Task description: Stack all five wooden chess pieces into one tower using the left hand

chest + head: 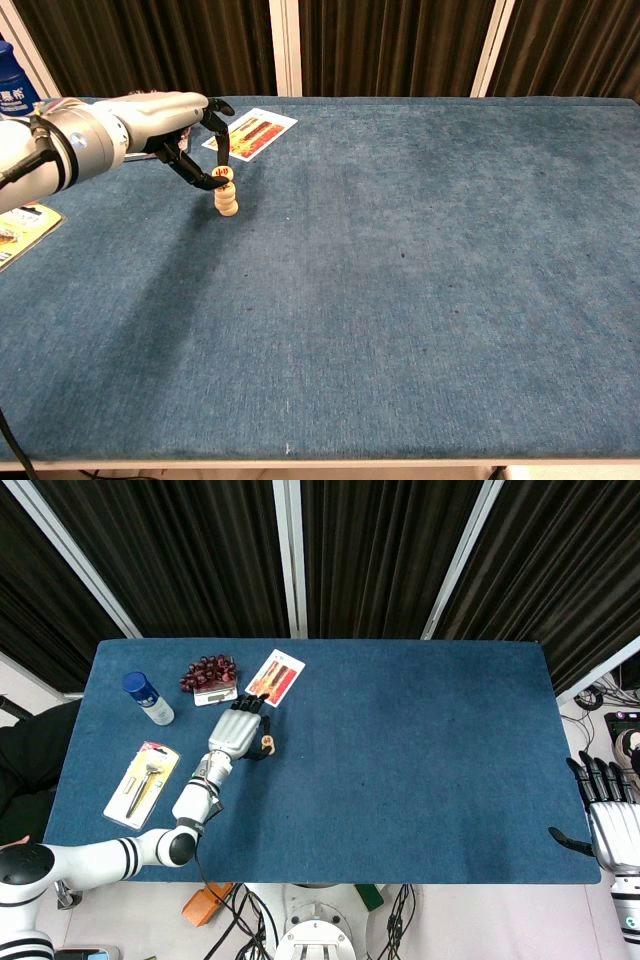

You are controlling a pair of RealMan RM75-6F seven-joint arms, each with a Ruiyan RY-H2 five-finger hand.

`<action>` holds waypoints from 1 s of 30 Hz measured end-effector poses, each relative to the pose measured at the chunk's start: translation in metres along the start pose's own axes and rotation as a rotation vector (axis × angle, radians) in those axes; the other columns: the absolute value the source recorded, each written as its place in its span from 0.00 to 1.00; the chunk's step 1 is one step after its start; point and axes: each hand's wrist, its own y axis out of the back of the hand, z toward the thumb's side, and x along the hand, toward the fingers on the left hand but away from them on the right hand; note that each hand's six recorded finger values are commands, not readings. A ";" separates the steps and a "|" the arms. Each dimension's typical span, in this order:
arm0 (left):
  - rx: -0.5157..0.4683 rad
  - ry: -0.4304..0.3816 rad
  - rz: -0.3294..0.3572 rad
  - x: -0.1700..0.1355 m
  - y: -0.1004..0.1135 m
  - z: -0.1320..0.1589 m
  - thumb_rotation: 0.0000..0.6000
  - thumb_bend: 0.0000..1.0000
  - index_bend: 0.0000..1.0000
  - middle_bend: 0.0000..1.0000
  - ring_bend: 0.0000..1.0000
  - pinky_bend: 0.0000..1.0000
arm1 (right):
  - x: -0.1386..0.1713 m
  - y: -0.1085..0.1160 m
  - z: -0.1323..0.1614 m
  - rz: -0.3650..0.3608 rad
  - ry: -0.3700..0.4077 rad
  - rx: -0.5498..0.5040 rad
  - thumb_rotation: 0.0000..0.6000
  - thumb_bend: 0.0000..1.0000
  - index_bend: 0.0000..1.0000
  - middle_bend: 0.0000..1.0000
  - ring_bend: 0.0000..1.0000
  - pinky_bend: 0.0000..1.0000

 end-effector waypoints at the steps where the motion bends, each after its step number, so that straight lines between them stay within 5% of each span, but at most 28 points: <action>1: -0.001 0.000 0.000 0.000 0.000 0.000 0.91 0.30 0.46 0.00 0.00 0.00 | 0.000 0.000 0.000 0.000 0.000 -0.001 1.00 0.17 0.00 0.00 0.00 0.00; 25: -0.023 -0.010 0.036 -0.008 0.014 -0.005 0.88 0.29 0.44 0.00 0.00 0.00 | 0.001 0.002 0.001 -0.004 0.000 0.003 1.00 0.17 0.00 0.00 0.00 0.00; 30: -0.051 0.015 0.100 -0.018 0.031 -0.019 0.84 0.21 0.33 0.00 0.00 0.00 | 0.001 0.003 -0.001 -0.004 -0.004 0.002 1.00 0.17 0.00 0.00 0.00 0.00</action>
